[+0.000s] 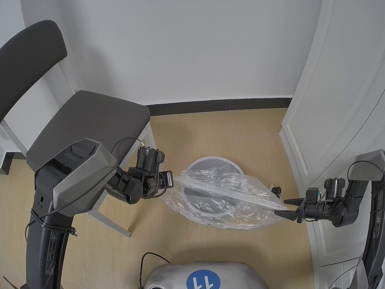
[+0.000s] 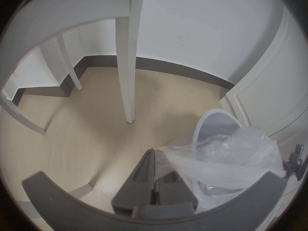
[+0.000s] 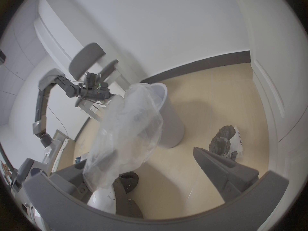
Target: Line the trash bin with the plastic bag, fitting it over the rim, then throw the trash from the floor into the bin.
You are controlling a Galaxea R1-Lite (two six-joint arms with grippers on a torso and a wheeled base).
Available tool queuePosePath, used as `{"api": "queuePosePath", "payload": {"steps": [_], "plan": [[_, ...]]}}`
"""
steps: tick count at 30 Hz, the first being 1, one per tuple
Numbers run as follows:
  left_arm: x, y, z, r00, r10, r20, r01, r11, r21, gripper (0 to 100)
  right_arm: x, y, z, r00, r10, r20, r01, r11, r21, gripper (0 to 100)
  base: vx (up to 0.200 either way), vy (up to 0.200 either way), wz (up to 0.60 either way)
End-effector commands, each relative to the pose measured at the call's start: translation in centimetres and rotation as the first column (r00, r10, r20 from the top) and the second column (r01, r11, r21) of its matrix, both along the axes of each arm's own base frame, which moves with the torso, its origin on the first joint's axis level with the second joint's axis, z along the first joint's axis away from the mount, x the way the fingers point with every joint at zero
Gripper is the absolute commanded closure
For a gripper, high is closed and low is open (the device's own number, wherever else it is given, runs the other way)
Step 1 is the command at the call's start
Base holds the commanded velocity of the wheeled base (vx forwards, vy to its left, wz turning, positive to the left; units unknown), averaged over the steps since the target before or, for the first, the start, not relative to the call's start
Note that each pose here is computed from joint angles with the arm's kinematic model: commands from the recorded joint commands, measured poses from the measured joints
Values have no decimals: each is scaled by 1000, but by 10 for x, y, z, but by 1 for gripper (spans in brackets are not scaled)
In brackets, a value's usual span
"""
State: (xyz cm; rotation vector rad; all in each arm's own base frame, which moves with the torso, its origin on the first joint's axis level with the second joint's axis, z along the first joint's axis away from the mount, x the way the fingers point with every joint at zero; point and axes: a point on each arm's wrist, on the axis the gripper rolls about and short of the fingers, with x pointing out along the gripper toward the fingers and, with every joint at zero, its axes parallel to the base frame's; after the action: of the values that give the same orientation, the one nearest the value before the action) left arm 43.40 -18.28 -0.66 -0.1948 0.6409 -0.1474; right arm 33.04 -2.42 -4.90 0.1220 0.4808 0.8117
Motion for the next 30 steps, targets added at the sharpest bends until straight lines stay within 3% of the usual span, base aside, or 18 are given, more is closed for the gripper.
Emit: {"api": "queuePosePath", "payload": {"steps": [1, 14, 19, 21, 26, 30], "plan": [[2, 2, -10, 1000, 5, -15, -5, 1000, 11, 100, -8, -24, -12, 999, -30, -17, 30, 999, 34, 0, 0, 0, 0], [4, 6, -4, 1000, 13, -2, -13, 1000, 4, 100, 0, -22, -8, 999, -46, 5, 45, 998, 43, 0, 0, 0, 0], [0, 5, 2, 1000, 19, 5, -19, 1000, 14, 100, 10, -18, 0, 984, -181, -7, 181, 981, 70, 0, 0, 0, 0], [0, 5, 3, 1000, 20, 8, -20, 1000, 14, 100, 12, -13, 10, 977, -214, 8, 213, 974, 82, 0, 0, 0, 0], [-2, 4, 5, 1000, 17, 9, -17, 1000, 11, 100, 9, 9, 46, 978, -198, 61, 192, 977, 95, 0, 0, 0, 0], [-6, 3, 2, 1000, 13, -7, -13, 1000, 17, 100, 4, 45, 71, 966, -225, 131, 220, 974, 55, 0, 0, 0, 0]]}}
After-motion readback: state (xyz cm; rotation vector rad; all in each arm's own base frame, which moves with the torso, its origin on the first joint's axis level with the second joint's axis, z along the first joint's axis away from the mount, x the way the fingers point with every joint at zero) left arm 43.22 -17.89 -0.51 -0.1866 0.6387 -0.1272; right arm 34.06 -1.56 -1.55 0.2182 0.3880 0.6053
